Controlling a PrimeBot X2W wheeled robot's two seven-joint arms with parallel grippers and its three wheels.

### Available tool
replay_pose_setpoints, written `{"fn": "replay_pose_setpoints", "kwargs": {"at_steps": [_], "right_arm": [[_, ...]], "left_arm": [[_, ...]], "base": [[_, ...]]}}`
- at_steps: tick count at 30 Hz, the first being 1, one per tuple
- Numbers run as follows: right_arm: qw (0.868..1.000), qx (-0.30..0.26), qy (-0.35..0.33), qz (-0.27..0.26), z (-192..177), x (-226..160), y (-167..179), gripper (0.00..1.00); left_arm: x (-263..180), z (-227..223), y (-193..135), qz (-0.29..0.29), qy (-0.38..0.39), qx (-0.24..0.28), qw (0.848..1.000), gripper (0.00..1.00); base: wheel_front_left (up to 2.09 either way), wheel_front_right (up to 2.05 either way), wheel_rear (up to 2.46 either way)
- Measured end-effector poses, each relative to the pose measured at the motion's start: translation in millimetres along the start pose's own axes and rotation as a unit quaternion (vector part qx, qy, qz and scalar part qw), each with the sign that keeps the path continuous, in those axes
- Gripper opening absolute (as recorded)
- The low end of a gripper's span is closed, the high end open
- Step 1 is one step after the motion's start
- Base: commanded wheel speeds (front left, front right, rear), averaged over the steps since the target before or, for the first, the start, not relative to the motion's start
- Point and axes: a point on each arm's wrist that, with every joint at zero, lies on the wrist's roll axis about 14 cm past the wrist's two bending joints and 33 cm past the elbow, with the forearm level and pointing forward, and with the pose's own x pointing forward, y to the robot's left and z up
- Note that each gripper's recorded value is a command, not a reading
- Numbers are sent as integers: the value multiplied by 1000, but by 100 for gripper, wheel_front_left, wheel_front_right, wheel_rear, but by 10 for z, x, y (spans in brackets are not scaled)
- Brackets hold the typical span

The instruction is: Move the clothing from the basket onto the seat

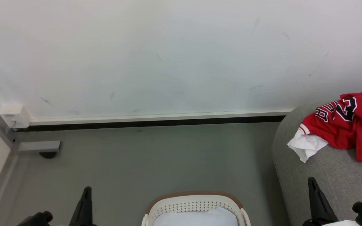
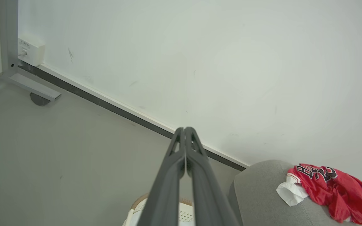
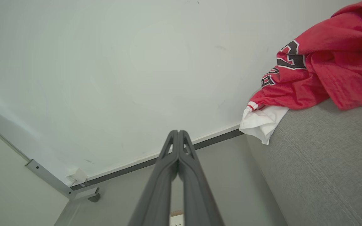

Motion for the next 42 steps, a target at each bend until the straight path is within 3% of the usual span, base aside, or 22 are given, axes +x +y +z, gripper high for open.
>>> {"fn": "replay_pose_setpoints", "kwargs": {"at_steps": [19,42], "right_arm": [[992,128,-3,-20,78,66,-107,0],[965,260,-11,-28,163,138,-172,0]], "left_arm": [[57,96,72,25,-5,-131,991,0],[114,199,110,34,-10,-269,963,0]], "base": [[0,0,0],[0,0,0]]}}
